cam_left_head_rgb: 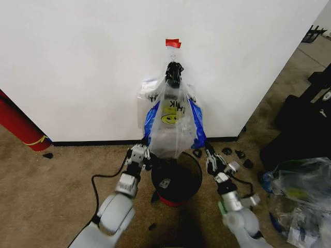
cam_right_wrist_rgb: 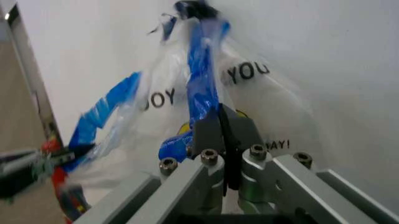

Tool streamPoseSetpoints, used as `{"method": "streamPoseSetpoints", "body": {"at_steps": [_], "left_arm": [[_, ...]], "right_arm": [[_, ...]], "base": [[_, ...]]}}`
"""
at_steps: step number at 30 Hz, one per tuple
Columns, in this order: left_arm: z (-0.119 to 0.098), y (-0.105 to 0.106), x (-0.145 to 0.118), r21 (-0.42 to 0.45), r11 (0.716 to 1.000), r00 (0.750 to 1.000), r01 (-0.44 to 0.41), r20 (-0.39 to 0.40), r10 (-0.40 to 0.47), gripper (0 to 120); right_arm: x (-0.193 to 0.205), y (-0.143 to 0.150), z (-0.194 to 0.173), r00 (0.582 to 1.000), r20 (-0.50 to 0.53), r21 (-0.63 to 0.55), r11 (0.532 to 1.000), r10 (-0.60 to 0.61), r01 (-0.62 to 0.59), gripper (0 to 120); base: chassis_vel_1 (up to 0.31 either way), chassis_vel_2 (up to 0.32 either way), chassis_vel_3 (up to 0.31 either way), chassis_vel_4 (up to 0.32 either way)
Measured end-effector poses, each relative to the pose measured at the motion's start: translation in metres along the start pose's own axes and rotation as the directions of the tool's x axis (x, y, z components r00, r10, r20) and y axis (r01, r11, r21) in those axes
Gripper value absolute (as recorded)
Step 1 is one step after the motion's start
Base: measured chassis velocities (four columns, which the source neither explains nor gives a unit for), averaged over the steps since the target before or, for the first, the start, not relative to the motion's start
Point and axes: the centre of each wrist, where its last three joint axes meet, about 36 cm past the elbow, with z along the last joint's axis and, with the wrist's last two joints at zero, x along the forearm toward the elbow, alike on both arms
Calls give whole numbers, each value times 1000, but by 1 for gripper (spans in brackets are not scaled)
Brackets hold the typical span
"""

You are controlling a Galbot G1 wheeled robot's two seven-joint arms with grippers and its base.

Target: Pick up the garbage bag from the wall and place it over the trash bin.

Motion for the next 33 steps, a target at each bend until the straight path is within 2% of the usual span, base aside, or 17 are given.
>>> {"method": "streamPoseSetpoints", "body": {"at_steps": [5,9,15,20,25,30,33], "left_arm": [[0,6,12,-15,999,999,36,5,-36,0],[-3,7,18,-10,999,999,51,16,-51,0],[-27,6,32,30,998,995,63,72,-65,0],[-69,9,53,78,995,987,55,149,-66,0],[-88,10,64,99,994,983,44,175,-61,0],[-92,9,68,106,993,982,46,178,-65,0],[-84,5,67,103,993,985,52,160,-68,0]], "right_arm": [[25,-12,-12,996,-44,96,992,-78,82,0],[31,-10,-18,993,-37,99,989,-110,113,0],[18,2,-48,986,55,109,983,-156,150,0],[5,18,-81,963,170,123,975,-207,188,0],[-4,24,-103,943,245,126,972,-225,199,0],[-7,25,-111,933,273,127,970,-234,207,0],[-3,22,-103,937,261,119,971,-233,208,0]], "base": [[0,0,0,0],[0,0,0,0],[0,0,0,0],[0,0,0,0],[0,0,0,0],[0,0,0,0],[0,0,0,0]]}}
